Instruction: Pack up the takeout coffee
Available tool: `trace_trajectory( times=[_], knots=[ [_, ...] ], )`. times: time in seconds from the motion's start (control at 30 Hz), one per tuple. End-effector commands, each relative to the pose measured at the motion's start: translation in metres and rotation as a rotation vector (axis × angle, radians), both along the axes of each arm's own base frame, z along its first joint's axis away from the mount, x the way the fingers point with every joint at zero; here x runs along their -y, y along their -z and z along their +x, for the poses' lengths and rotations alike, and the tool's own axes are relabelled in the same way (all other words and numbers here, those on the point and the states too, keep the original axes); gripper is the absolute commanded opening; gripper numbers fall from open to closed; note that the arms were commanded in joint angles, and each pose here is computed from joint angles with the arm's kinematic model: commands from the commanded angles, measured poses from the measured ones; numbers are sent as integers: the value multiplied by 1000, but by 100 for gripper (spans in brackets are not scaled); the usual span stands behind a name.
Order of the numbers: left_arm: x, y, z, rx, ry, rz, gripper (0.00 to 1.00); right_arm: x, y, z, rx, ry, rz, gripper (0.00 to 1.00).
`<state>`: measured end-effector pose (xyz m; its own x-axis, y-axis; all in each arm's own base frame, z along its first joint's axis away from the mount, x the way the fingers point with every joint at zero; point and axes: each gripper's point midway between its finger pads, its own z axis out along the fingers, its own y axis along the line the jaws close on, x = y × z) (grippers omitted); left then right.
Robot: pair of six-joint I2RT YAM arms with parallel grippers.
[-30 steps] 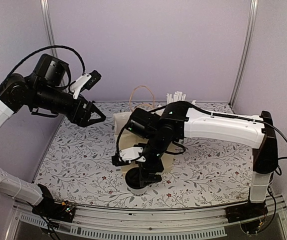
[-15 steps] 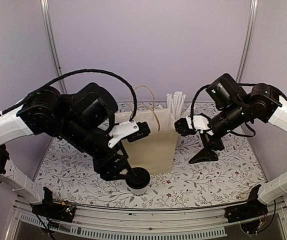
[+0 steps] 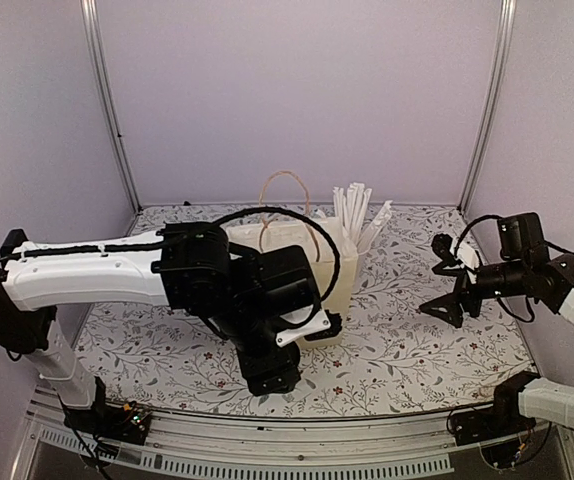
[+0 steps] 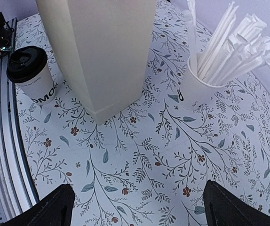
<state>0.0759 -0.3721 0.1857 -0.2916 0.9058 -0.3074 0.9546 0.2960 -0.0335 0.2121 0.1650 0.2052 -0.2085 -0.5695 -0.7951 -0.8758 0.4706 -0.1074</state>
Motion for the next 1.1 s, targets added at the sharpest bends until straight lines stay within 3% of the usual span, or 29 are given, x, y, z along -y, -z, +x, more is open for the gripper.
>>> trace_trajectory(
  times=[0.0,0.13,0.33,0.6,1.07],
  knots=[
    [-14,16,18,10,-32,68,88,-1,-22,14,67,17,142,99],
    [-17,23,37,-32,-98,70,99,1,-24,9,79,4,159,99],
    [-11,30,48,-54,-106,70,100,-1,-18,8,54,-15,155,99],
    [-12,47,58,-73,-123,105,97,-2,-14,7,43,-27,147,99],
    [-8,61,61,-99,-132,121,82,-3,-9,7,26,-39,144,99]
  ],
)
